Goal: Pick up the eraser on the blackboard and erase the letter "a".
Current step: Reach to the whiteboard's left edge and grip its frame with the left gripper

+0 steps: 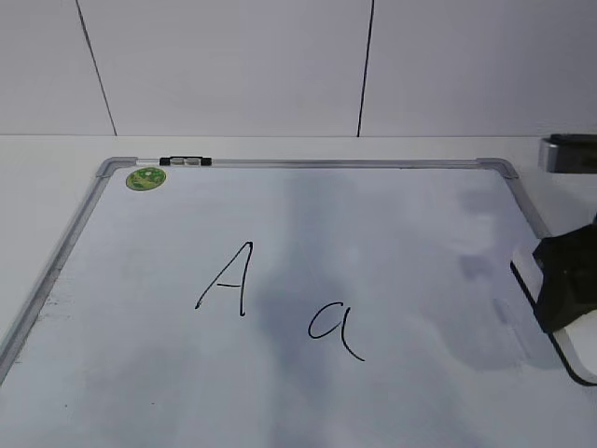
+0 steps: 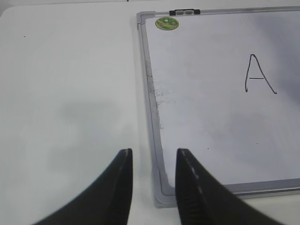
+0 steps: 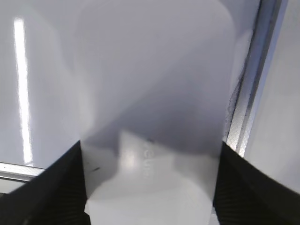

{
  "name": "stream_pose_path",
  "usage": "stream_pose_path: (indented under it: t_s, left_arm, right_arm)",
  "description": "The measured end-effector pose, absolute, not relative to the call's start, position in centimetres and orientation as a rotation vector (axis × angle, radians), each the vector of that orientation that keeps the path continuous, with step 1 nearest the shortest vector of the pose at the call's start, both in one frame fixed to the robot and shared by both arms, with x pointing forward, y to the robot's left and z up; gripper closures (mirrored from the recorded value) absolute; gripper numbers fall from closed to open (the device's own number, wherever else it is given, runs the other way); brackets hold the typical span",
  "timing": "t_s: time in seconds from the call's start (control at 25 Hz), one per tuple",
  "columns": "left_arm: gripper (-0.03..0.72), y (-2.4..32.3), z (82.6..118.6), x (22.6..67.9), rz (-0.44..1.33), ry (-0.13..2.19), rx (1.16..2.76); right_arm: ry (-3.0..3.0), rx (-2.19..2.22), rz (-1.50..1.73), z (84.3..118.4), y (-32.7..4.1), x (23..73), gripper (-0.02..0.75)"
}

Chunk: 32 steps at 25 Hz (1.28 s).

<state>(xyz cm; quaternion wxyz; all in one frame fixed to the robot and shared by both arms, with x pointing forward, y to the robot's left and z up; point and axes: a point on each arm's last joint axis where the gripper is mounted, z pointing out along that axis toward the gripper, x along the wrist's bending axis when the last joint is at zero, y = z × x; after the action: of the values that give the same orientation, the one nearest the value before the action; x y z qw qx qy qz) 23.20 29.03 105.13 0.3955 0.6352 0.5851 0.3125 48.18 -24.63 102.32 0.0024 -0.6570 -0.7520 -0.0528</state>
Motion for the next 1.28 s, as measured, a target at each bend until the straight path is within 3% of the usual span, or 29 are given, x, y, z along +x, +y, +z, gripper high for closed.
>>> stream_pose_path:
  t_s: [0.24,0.64,1.28]
  left_arm:
    - [0.452,28.9,105.2,23.9,0.75,1.512,1.636]
    - [0.453,28.8,105.5,28.1,0.603,1.643,1.733]
    - [0.453,28.4,107.7,37.7,0.418,1.78,1.776]
  right_arm:
    - [-2.403,-2.058,-0.198,104.4,-24.1,48.9,0.177]
    - [-2.482,-1.936,-0.151,104.5,-22.1,48.0,0.178]
    - [-2.476,-1.905,-0.163,104.5,-21.4,47.7,0.178]
